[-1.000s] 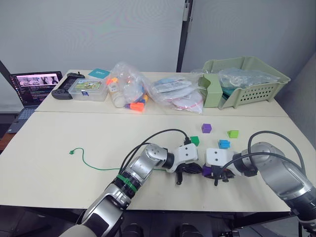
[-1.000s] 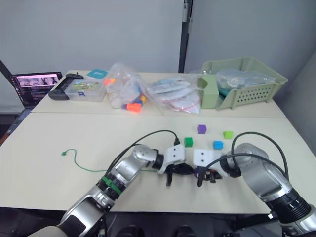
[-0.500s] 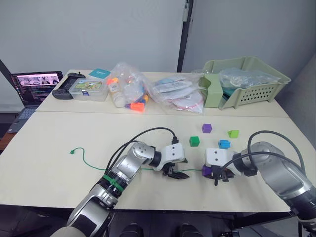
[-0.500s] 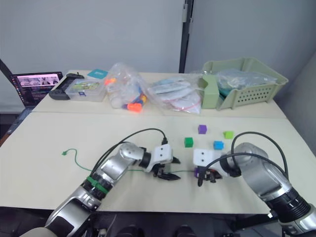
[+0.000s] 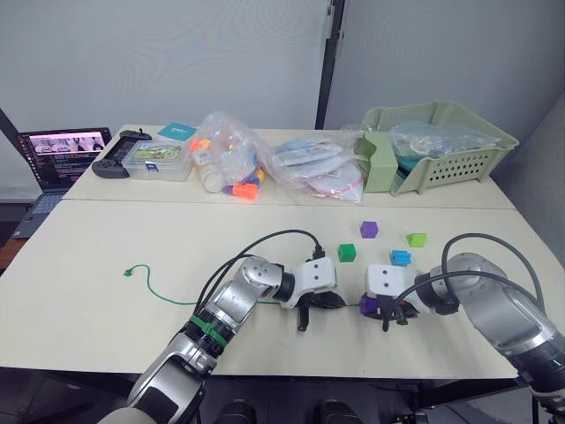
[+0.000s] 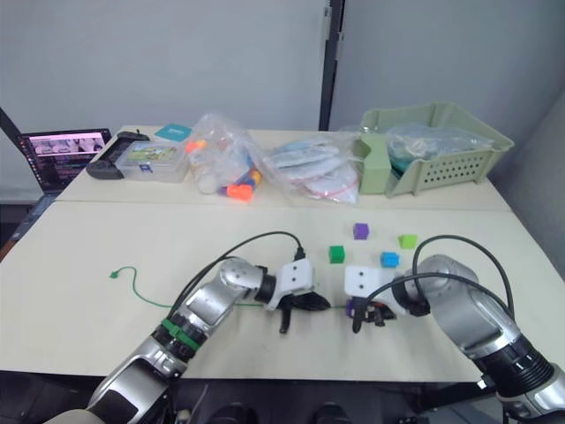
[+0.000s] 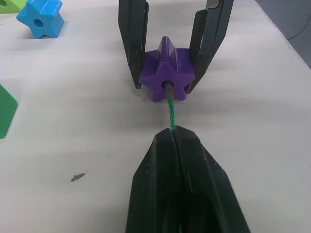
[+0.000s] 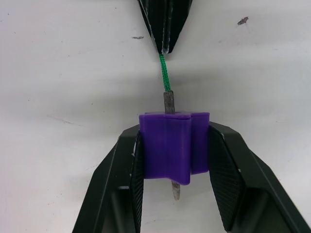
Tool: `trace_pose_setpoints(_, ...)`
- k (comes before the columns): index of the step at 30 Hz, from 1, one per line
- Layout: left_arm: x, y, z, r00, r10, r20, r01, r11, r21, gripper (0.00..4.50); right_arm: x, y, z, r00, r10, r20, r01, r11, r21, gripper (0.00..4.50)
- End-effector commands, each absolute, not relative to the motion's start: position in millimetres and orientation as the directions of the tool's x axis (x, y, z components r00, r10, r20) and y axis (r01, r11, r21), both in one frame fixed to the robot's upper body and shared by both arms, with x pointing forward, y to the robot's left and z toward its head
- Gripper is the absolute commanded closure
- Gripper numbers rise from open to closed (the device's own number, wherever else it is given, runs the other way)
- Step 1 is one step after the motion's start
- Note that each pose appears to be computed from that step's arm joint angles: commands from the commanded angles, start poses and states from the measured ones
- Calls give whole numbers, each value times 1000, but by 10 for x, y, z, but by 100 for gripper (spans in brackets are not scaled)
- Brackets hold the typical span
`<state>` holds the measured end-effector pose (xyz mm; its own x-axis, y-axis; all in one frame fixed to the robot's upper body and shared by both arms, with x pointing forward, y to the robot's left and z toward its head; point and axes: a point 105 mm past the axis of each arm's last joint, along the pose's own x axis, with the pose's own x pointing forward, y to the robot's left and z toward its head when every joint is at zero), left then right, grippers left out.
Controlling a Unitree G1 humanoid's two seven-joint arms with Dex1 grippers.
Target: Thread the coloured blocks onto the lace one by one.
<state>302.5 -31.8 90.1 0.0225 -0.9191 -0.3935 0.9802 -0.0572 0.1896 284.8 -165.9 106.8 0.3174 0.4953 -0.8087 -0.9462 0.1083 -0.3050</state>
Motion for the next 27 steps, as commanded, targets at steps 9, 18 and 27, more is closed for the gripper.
trace_pose_setpoints(9, 3031, -616, 1087, -6, -948, -320, 972, -80, 219, 450, 2846, -1610, 1119, 320, 511, -798, -943, 93, -318, 316)
trace_pose_setpoints(18, 3089, -355, 1086, 30, -932, -360, 968, -63, 243, 273, 2836, -1611, 1110, 318, 512, -798, -944, 96, -314, 316)
trace_pose_setpoints(27, 3057, -317, 971, 38, -919, -393, 974, -55, 221, 169, 2852, -1582, 1114, 315, 518, -795, -944, 88, -317, 316)
